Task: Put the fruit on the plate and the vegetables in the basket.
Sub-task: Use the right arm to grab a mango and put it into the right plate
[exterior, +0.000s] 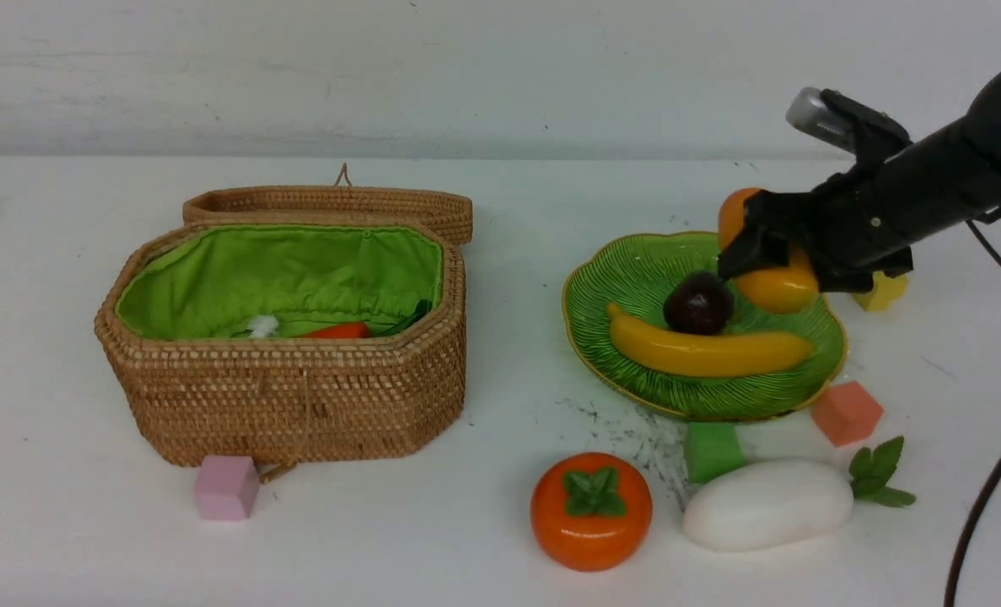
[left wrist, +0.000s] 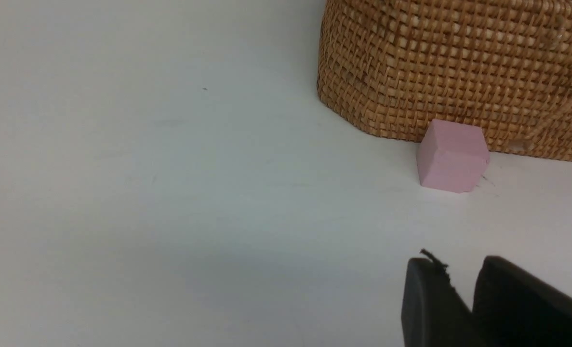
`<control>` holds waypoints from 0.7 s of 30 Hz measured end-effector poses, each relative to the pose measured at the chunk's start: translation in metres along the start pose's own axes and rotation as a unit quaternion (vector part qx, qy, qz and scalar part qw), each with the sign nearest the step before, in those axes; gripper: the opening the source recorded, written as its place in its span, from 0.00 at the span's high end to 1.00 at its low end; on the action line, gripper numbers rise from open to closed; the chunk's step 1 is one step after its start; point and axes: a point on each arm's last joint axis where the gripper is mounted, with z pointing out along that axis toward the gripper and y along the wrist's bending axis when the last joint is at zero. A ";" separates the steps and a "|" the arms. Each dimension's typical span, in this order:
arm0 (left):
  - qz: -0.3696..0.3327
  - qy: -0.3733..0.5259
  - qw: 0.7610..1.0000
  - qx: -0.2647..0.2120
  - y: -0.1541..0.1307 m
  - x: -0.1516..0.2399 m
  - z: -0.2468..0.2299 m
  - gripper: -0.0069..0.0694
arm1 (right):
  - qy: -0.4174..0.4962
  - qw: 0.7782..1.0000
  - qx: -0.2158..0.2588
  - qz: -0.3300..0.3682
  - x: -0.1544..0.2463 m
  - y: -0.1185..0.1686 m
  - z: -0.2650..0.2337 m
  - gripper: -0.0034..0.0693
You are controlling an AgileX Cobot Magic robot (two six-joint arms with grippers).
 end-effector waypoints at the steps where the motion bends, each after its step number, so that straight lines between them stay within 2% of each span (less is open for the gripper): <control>1: 0.000 0.000 1.000 0.000 0.000 0.000 0.000 0.72 | 0.001 1.000 0.001 0.003 -0.001 -0.002 0.003 0.23; 4: 0.000 0.000 1.000 0.000 0.000 0.000 0.000 0.72 | 0.009 1.000 0.010 0.026 -0.004 -0.024 0.018 0.23; 8: 0.000 0.000 1.000 0.000 0.000 0.000 0.000 0.72 | 0.021 0.999 0.017 0.040 0.000 -0.037 0.030 0.23; 17: 0.000 0.000 1.000 0.000 0.000 0.000 0.000 0.71 | 0.050 0.998 0.010 0.043 0.005 -0.038 0.037 0.22; 21: 0.000 0.000 1.000 0.000 0.000 0.000 0.000 0.71 | 0.076 0.996 0.004 0.042 0.010 -0.037 0.037 0.11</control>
